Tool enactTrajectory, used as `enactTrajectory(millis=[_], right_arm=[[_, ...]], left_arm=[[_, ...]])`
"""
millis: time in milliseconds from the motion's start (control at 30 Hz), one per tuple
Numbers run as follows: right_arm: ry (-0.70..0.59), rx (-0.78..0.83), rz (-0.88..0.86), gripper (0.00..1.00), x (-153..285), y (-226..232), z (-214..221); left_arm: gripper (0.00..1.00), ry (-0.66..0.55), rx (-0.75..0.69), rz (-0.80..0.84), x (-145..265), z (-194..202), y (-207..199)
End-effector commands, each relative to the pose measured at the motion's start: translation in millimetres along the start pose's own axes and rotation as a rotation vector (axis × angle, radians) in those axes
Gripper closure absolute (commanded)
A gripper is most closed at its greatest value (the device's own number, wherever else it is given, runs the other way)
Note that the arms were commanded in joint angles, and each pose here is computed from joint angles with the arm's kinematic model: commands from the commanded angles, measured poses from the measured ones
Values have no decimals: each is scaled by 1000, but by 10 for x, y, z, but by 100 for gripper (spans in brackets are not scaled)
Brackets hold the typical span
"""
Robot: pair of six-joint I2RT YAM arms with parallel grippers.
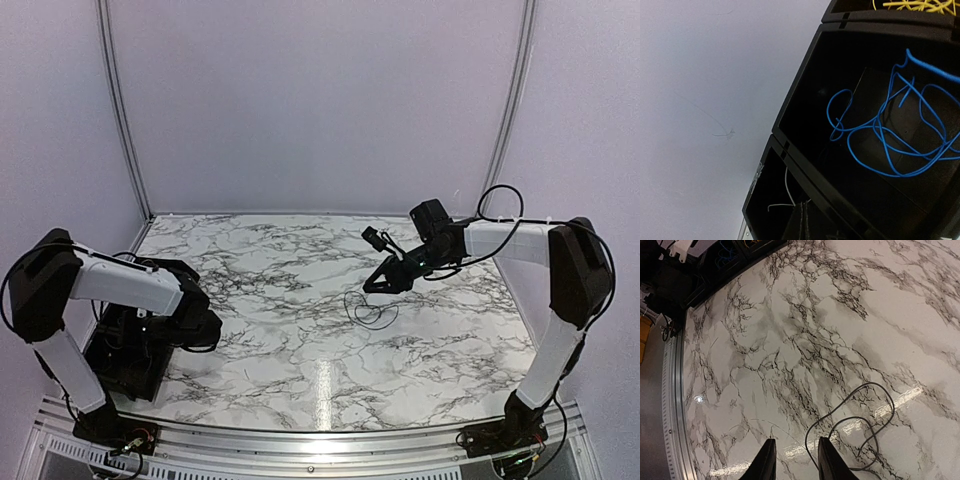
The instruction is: Untangle the cables
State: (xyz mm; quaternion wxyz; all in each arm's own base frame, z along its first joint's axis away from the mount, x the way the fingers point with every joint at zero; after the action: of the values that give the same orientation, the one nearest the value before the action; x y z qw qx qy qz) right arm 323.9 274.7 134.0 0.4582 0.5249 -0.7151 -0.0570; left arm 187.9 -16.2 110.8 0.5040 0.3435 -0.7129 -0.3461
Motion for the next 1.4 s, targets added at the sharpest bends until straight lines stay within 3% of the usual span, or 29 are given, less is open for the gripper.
enactTrajectory(millis=[0,33,67,100,400,467,567,700,833,933,1000,1100,1200,1300,1367], right_arm=[[-24,49,-7,70,55,100,-161],[-25,51,-6,70,60,102,-164],[-26,53,-5,70,62,104,-162],[-27,54,-4,70,68,104,-168],[-15,55,-1,70,33,89,-150],[-15,67,12,70,43,81,-160],[-22,107,68,70,103,36,-195],[-30,164,222,69,270,-131,-260],[-19,158,352,66,458,-352,-250],[49,151,439,64,447,-543,8],[93,136,474,64,416,-649,197],[124,113,486,63,358,-728,362],[133,90,438,63,278,-707,372],[144,82,395,62,168,-671,382],[160,85,396,63,106,-675,408]], left_arm=[[100,41,-91,-64,-37,39,-36],[93,43,-90,-60,-33,41,-33],[74,39,-75,-49,-23,33,-14],[65,30,-52,-32,-3,16,9],[59,-56,102,166,277,-204,273],[58,-151,124,177,432,-413,341],[52,-390,88,183,941,-872,364],[42,-643,-16,112,1696,-1347,149],[34,-743,-99,56,2232,-1675,-330],[34,-740,-189,89,2456,-1807,-882],[35,-756,-174,238,2615,-1890,-1210],[36,-803,-69,593,2875,-1985,-1541],[34,-911,-30,872,3210,-2065,-1764],[33,-986,-63,1022,3424,-2117,-1938],[34,-951,-49,1170,3421,-2176,-2094]])
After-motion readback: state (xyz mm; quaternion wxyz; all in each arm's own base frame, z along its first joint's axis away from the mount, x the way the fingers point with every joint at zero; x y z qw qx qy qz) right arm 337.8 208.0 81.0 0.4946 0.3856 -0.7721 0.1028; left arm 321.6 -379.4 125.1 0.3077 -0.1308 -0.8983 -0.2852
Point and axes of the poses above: each gripper's point midway between its finger pads, its own x axis back along the fingers, its own y axis along the line the jaws close on, z = x × y, the point moved 1 cm from there along x, back along the fingers, and after that the axes turned 15 degrees about -x, right-handed, at the moved point
